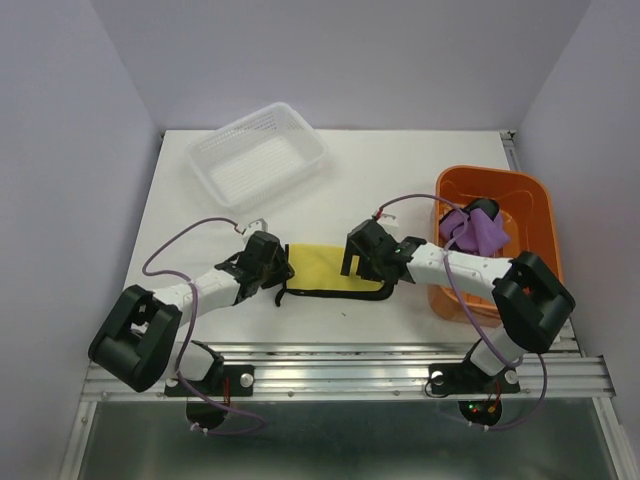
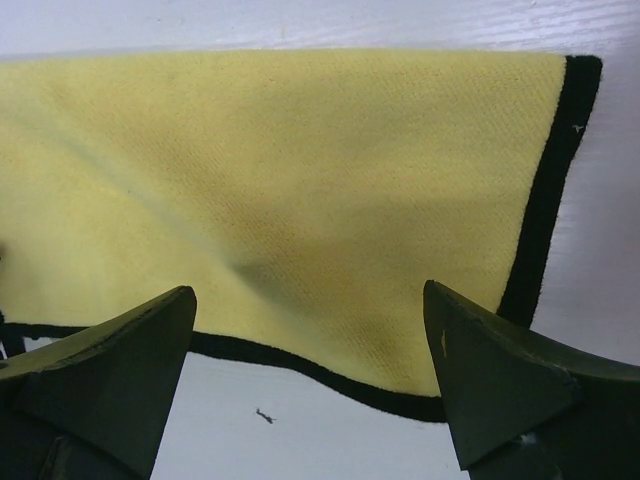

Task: Fold and stack the towels
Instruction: Fold the towel

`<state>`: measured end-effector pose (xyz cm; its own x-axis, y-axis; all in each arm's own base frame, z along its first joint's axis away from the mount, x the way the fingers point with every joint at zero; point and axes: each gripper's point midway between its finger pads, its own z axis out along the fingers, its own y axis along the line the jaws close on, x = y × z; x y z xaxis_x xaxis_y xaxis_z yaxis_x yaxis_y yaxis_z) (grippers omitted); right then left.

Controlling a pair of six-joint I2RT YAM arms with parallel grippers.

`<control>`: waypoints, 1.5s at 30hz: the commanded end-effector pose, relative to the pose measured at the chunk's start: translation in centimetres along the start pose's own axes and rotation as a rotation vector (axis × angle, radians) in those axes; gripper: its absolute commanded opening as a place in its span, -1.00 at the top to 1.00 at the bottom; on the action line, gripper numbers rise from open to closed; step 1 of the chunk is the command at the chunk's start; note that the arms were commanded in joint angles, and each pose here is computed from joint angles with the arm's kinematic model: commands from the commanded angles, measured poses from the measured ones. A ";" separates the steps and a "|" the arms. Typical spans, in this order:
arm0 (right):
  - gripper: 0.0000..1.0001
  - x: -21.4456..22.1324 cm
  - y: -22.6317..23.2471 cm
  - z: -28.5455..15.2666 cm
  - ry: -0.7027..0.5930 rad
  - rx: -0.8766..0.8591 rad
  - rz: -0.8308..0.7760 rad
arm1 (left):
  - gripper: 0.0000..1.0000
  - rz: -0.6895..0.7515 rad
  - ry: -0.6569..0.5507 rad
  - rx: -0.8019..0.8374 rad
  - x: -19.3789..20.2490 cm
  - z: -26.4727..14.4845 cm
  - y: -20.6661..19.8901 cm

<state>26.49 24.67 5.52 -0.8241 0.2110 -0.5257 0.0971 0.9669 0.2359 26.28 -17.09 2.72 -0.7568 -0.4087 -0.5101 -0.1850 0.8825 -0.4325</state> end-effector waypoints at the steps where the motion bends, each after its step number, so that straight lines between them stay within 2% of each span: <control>1: -1.00 1.0 -0.3 0.1 0.003 -0.019 0.035 | 0.08 0.001 -0.014 -0.006 -0.2 0.3 0.1; 5: -1.00 1.4 -2.0 -0.1 -0.010 0.027 0.055 | 0.42 0.002 0.006 -0.026 0.6 0.5 0.9; 12: -1.00 2.4 -3.5 -0.1 -0.008 0.038 0.072 | 0.77 -0.014 -0.005 -0.056 0.7 -0.3 1.8; 14: -1.00 2.0 -3.6 -0.1 -0.019 0.037 0.076 | 0.99 -0.014 -0.021 -0.096 0.4 -0.5 2.5; 24: -1.00 -2.0 -3.8 -2.3 -0.140 0.101 0.060 | 0.99 -0.018 -0.023 -0.113 0.7 -0.8 3.3; 26: -1.00 -2.3 -4.4 -2.4 -0.150 0.130 0.056 | 0.89 -0.020 -0.027 -0.108 0.6 -0.9 3.3; 35: -0.96 -0.6 -4.4 -0.4 -0.089 0.116 0.009 | 0.78 -0.025 -0.032 -0.111 0.7 -1.7 3.7; 43: -0.28 1.2 -5.8 1.5 -0.050 0.161 0.001 | 0.65 -0.032 -0.047 -0.091 0.4 -2.3 3.4; 44: -0.07 1.2 -5.6 1.7 -0.049 0.149 0.005 | 0.63 -0.033 -0.050 -0.088 0.4 -2.4 3.4; 45: 0.00 1.4 -5.6 1.8 -0.045 0.147 0.006 | 0.63 -0.032 -0.050 -0.085 0.3 -2.5 3.3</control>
<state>25.20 19.46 2.43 -0.8138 0.1955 -0.5473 0.1792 0.9802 0.0837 24.04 -14.44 2.76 -0.7349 -0.4386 -0.5172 -0.2512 0.8845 -0.3931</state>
